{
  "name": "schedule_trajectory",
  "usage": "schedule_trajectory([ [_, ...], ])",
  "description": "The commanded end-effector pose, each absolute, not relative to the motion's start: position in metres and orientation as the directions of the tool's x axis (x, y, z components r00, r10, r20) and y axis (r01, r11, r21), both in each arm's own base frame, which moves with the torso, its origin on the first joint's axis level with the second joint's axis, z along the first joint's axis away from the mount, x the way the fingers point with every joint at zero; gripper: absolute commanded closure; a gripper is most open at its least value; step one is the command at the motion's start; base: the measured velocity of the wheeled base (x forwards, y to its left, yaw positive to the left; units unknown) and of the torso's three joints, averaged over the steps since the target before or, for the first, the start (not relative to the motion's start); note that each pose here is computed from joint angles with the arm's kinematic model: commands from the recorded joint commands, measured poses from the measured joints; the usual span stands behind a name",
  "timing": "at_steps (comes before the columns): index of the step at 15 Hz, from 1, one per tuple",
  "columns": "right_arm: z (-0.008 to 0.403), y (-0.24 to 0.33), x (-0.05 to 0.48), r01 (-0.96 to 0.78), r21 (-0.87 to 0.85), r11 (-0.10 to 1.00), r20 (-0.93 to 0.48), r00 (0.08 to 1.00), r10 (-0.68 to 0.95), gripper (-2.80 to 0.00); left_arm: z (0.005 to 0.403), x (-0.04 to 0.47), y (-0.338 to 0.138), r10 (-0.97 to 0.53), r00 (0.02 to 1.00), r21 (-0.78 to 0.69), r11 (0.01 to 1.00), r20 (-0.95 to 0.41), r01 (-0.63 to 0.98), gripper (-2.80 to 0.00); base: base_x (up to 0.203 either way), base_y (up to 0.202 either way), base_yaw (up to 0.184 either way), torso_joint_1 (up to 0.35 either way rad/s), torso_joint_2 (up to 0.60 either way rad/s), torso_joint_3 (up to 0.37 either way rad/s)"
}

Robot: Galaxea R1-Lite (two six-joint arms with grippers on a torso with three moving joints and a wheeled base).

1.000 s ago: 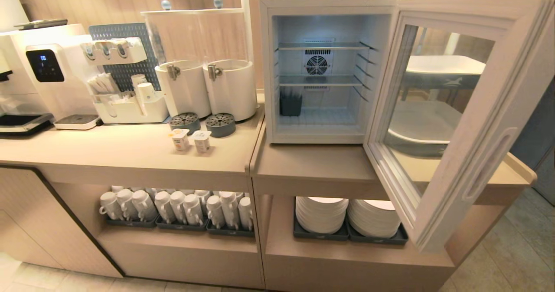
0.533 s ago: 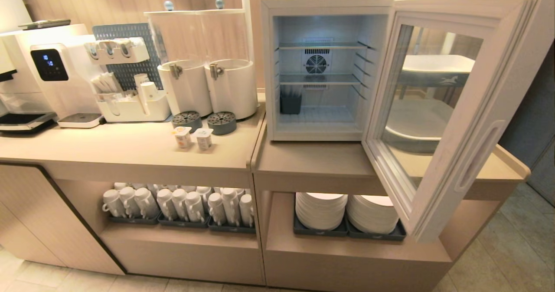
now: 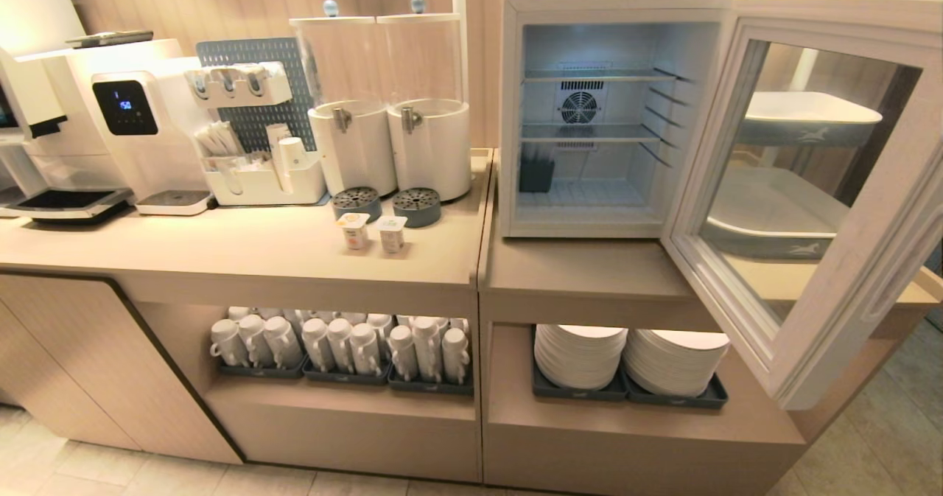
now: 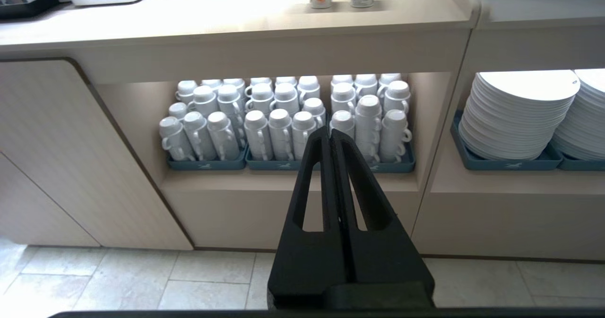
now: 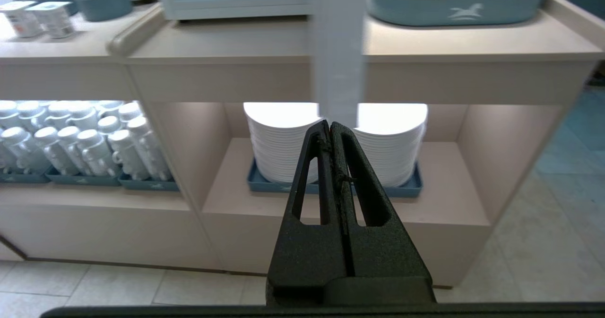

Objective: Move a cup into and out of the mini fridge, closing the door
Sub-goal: Put the yoghurt in the freezer

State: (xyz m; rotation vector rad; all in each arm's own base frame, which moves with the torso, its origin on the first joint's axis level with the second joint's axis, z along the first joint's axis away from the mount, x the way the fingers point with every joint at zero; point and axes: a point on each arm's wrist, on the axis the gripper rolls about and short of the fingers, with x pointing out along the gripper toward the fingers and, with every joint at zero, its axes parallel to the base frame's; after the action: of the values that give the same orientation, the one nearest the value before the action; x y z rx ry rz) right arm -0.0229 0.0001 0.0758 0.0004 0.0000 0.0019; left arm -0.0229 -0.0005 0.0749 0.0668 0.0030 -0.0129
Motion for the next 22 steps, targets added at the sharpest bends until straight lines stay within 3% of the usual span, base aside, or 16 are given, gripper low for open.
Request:
schedule_trajectory([
  [1,0.0758,0.0001,-0.0228,-0.003,0.000,1.000,-0.002,1.000,0.003,0.00,0.0746,-0.0227,-0.0006,-0.012,1.000,0.067,0.998,-0.006,0.013,0.00,0.000,0.191,0.001,-0.002,0.00,-0.001],
  [22,0.0758,0.0001,-0.0228,-0.003,0.000,1.000,-0.002,1.000,0.003,0.00,0.0746,-0.0227,-0.0005,-0.011,1.000,0.046,0.999,-0.006,0.011,0.00,0.000,0.192,0.001,0.002,0.00,0.003],
])
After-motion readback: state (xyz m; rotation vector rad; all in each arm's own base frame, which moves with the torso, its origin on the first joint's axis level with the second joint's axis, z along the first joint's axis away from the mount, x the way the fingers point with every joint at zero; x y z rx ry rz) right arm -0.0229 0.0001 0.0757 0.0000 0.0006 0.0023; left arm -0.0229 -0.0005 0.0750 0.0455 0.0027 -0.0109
